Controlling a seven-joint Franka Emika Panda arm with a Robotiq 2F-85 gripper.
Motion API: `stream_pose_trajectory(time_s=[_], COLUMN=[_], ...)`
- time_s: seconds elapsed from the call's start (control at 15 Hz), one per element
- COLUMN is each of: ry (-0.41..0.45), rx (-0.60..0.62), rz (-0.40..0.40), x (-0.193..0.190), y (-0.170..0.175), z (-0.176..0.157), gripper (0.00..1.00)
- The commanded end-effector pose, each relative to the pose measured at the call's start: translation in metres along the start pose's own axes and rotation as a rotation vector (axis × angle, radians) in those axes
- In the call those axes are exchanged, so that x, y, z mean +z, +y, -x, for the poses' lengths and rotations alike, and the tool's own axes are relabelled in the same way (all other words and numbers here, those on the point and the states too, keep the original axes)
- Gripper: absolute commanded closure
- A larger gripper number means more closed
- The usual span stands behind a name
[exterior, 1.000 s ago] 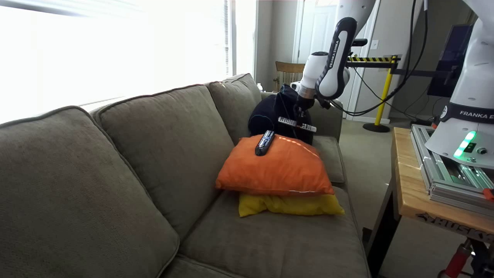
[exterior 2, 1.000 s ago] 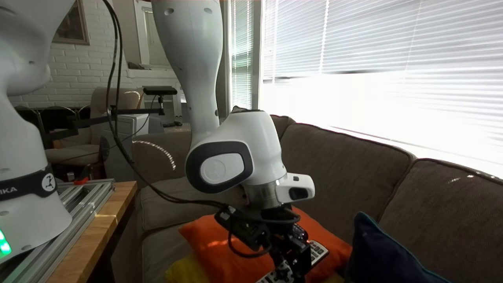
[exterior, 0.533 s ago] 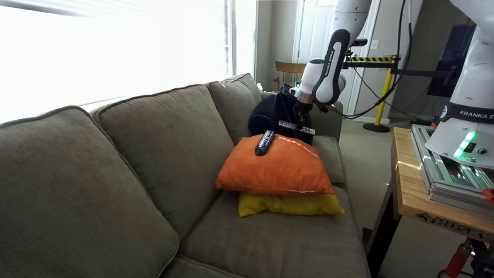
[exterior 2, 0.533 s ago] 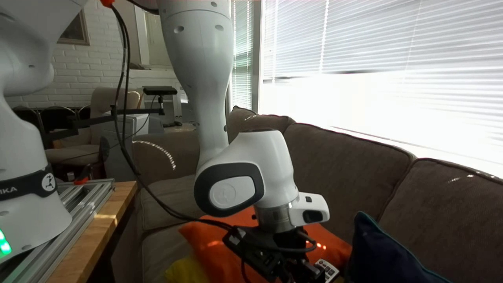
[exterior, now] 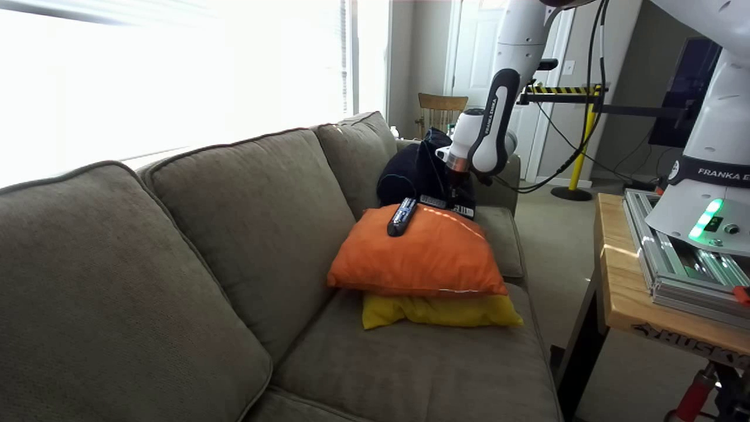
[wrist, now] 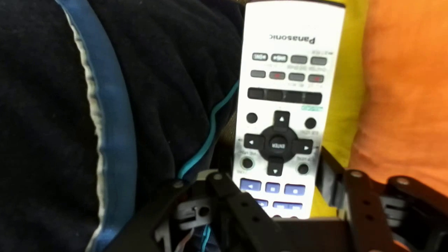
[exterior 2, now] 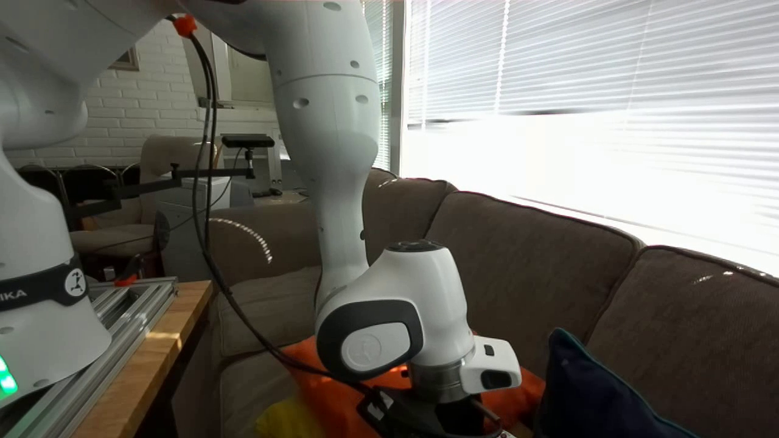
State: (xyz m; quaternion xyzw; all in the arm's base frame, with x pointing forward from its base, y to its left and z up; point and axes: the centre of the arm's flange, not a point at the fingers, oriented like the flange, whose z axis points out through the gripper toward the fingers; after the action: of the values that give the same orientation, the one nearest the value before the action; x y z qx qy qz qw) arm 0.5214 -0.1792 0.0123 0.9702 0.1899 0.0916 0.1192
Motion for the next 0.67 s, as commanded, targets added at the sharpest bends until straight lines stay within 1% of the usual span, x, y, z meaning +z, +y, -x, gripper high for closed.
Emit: stream_pose_trajectory(time_s=[0.0, 0.6], ry=[0.025, 0.005], rx=[-0.021, -0.033], rz=[0.007, 0.008], x=[0.028, 0.06], y=[0.005, -0.006], z=[-0.006, -0.002], gripper=[0.66, 0.66])
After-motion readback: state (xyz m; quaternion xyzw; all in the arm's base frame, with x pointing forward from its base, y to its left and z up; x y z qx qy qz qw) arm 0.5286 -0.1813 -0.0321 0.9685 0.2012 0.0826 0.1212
